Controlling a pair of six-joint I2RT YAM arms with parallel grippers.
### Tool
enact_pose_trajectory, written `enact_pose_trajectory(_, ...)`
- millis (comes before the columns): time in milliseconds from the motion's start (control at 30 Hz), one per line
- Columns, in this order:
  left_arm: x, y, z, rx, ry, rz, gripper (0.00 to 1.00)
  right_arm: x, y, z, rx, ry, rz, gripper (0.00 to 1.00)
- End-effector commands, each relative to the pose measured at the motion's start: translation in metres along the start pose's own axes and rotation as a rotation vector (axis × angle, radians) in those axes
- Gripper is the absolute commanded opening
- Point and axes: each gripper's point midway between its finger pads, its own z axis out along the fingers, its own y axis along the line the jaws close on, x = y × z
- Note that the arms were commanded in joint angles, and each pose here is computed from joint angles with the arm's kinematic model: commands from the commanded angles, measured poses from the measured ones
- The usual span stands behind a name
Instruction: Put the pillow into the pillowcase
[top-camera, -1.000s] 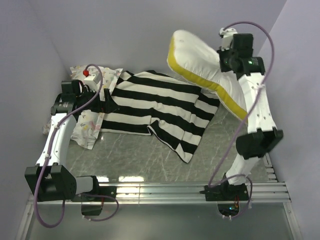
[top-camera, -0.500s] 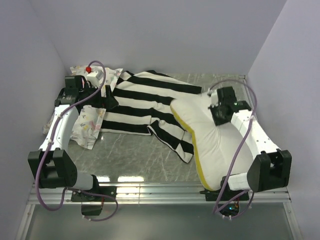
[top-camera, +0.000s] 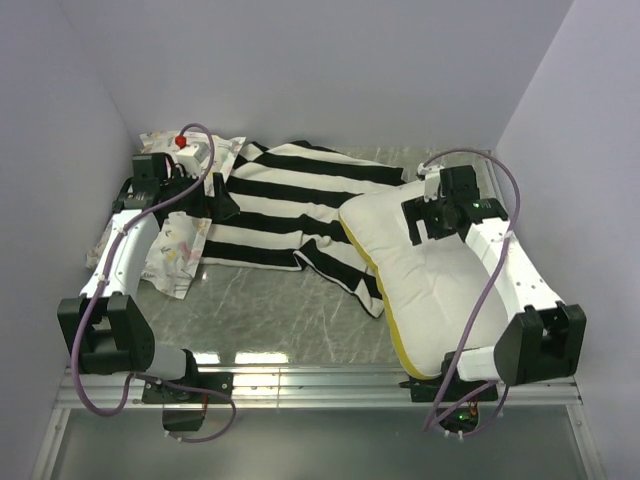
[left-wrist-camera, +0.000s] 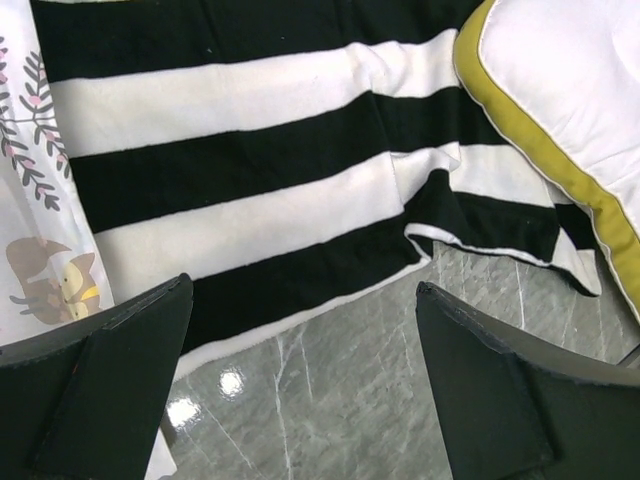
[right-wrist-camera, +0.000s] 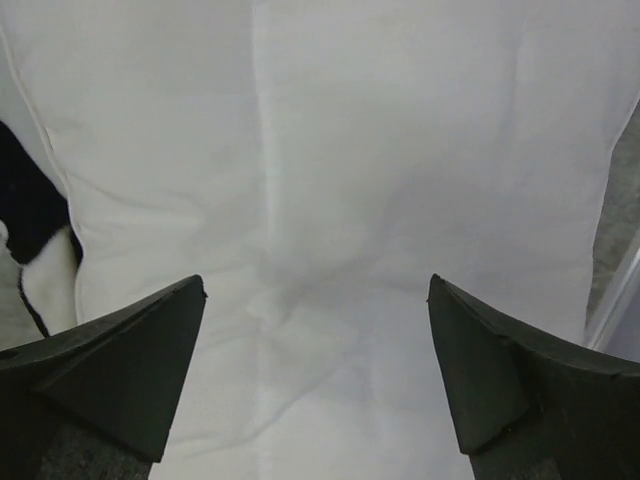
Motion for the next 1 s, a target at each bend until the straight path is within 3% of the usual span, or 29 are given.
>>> enact_pose_trajectory(0, -0.013, -0.004, 0.000, 0.030, -0.039, 0.068, 0.99, -0.013, 0.003, 0.016, -0.019, 0.023, 0.167, 1.00)
enact_pose_trajectory(333, -0.026, -0.007, 0.017, 0.025, -0.028, 0.143, 0.99, 0.026, -0.003, 0.108, 0.003, 0.245, 0.203, 0.97)
enact_pose_trajectory(400, -0.027, -0.015, 0.027, 0.037, -0.014, 0.171, 0.99, 0.036, 0.000, 0.112, -0.022, 0.273, 0.191, 0.78)
enact_pose_trajectory(433, -0.031, -0.017, 0.030, 0.026, -0.014, 0.193, 0.99, 0.039, 0.000, 0.109, -0.041, 0.278, 0.187, 0.54)
enact_pose_trajectory(467, -0.031, -0.020, 0.035, 0.027, -0.006, 0.209, 0.99, 0.037, 0.006, 0.104, -0.084, 0.266, 0.186, 0.39)
enact_pose_trajectory(500, -0.028, -0.031, 0.047, 0.045, 0.012, 0.233, 0.99, 0.027, 0.006, 0.091, -0.103, 0.221, 0.179, 0.00)
enact_pose_trajectory(633, -0.054, -0.059, 0.077, 0.060, -0.018, 0.263, 0.92, -0.003, -0.001, 0.029, -0.149, 0.074, 0.125, 0.00)
enact_pose_trajectory(767, -0.077, -0.091, 0.122, 0.097, -0.040, 0.240, 0.82, -0.025, -0.047, -0.044, -0.026, -0.099, 0.061, 0.00)
enact_pose_trajectory(967, -0.065, -0.145, 0.207, 0.194, -0.009, 0.167, 0.74, -0.014, -0.070, -0.086, 0.046, -0.170, 0.067, 0.00)
